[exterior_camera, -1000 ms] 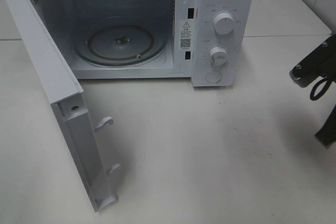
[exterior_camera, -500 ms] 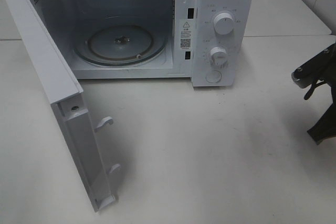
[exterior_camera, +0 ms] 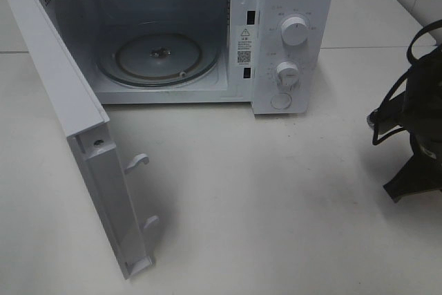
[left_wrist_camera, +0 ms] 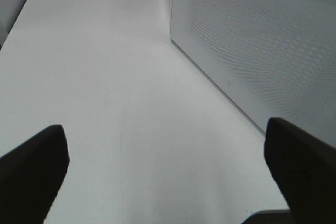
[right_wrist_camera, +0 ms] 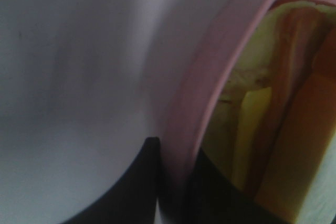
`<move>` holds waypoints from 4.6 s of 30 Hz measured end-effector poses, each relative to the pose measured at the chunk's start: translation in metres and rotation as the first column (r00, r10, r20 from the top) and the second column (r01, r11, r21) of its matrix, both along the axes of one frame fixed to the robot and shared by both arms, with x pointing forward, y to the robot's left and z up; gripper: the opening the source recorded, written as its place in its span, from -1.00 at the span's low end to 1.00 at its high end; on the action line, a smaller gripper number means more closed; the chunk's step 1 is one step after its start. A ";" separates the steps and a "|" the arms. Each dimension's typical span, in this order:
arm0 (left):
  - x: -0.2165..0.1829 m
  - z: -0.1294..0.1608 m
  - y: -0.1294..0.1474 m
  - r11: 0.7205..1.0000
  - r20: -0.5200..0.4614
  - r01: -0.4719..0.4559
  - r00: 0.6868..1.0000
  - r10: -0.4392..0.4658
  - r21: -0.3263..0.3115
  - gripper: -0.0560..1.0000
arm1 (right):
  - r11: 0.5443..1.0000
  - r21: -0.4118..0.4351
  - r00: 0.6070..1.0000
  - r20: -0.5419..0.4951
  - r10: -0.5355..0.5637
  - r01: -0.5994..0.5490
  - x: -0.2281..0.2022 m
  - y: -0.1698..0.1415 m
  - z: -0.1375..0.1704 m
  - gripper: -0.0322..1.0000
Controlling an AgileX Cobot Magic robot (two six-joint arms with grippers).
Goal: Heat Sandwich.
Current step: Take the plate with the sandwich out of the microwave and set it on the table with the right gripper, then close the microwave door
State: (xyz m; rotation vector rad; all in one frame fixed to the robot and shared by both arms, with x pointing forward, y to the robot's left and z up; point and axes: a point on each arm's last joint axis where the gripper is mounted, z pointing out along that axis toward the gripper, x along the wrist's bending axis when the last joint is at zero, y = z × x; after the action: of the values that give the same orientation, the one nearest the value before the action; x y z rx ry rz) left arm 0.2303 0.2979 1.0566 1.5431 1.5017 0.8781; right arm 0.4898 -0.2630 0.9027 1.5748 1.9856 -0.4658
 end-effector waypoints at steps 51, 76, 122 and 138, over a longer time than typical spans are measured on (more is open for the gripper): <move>0.000 0.000 0.000 1.000 0.000 0.000 1.000 0.000 0.000 0.91 | 0.983 0.182 0.997 -0.063 0.036 -0.024 -0.010 0.012 0.011 0.52; 0.000 0.000 0.000 1.000 0.000 0.000 1.000 0.000 0.000 0.91 | 0.752 0.595 0.959 0.175 0.224 -0.284 -0.095 0.020 0.137 0.55; 0.000 0.000 0.000 1.000 0.000 0.000 1.000 0.000 0.000 0.91 | 0.777 0.500 0.705 0.701 -0.104 -0.383 -0.250 -0.040 0.145 0.55; 0.000 0.000 0.000 1.000 0.000 0.000 1.000 0.000 0.000 0.91 | 0.777 0.478 0.658 0.744 -0.111 -0.409 -0.258 -0.040 0.146 0.55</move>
State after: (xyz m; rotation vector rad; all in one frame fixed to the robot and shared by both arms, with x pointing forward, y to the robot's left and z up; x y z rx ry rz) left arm 0.2303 0.2979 1.0566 1.5431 1.5017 0.8781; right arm 0.2319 -0.3034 1.0485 1.5321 1.6094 0.9061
